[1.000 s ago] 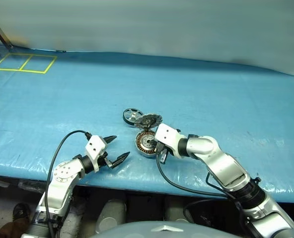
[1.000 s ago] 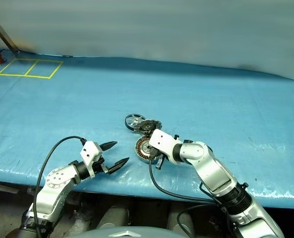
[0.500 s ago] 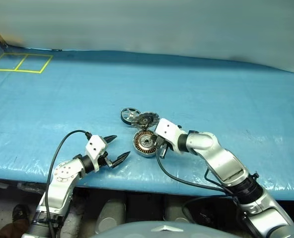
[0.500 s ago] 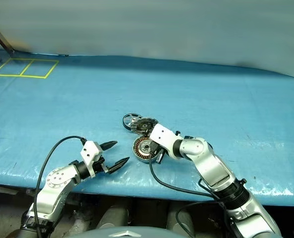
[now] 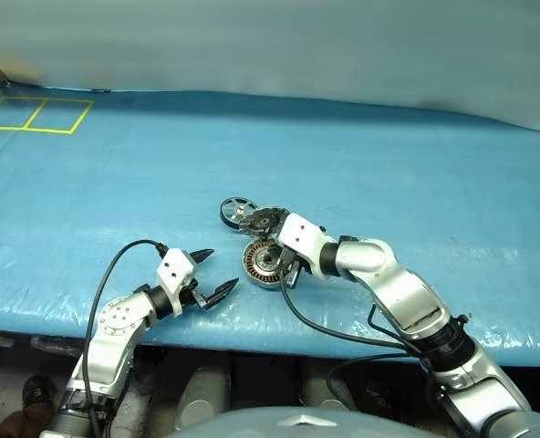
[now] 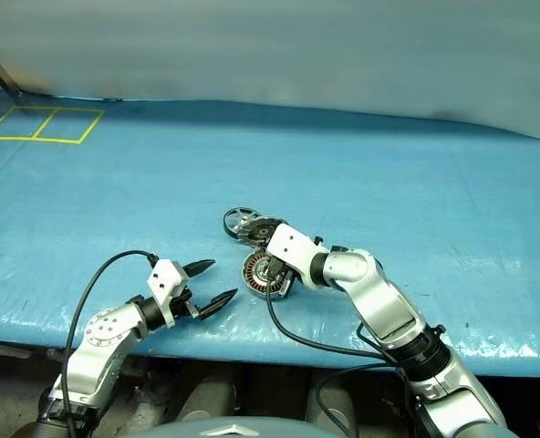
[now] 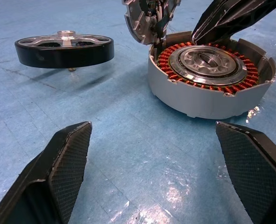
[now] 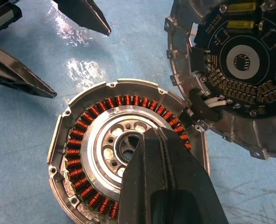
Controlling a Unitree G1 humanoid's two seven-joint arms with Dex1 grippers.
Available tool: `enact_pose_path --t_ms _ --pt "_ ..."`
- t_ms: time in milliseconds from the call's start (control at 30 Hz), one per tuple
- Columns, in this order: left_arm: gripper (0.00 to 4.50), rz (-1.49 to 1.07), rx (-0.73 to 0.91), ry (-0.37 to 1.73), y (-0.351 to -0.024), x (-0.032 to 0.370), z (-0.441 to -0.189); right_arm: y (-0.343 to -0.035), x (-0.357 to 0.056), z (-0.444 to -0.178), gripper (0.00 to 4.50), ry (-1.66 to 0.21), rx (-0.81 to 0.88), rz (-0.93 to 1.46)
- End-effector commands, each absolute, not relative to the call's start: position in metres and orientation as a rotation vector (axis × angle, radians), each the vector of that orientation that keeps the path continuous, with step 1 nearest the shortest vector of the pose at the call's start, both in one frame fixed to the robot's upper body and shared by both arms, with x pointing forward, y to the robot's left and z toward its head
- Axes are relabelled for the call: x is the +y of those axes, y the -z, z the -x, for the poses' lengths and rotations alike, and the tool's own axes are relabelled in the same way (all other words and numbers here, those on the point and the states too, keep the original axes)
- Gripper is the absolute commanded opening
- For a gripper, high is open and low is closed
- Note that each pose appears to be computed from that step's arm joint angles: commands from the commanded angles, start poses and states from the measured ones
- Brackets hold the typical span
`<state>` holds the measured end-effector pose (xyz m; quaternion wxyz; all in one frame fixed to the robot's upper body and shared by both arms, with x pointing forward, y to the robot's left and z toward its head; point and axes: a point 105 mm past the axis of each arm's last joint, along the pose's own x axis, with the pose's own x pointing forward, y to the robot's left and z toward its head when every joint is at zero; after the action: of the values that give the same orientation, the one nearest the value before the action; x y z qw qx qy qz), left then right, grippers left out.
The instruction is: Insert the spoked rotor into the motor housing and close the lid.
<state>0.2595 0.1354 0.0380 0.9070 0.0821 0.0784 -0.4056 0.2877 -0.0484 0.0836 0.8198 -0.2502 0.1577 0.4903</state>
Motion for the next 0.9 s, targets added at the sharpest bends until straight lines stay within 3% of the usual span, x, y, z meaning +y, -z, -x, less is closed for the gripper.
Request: enact_pose_path --t_ms 33,900 --pt "4.5 -0.172 0.125 0.835 -0.044 0.134 -0.262 -0.096 -0.039 -0.285 0.01 -1.076 0.273 0.535" --pt "4.5 -0.177 0.128 0.827 -0.044 0.137 -0.261 -0.055 -0.054 -0.286 0.01 -1.042 0.461 0.5"
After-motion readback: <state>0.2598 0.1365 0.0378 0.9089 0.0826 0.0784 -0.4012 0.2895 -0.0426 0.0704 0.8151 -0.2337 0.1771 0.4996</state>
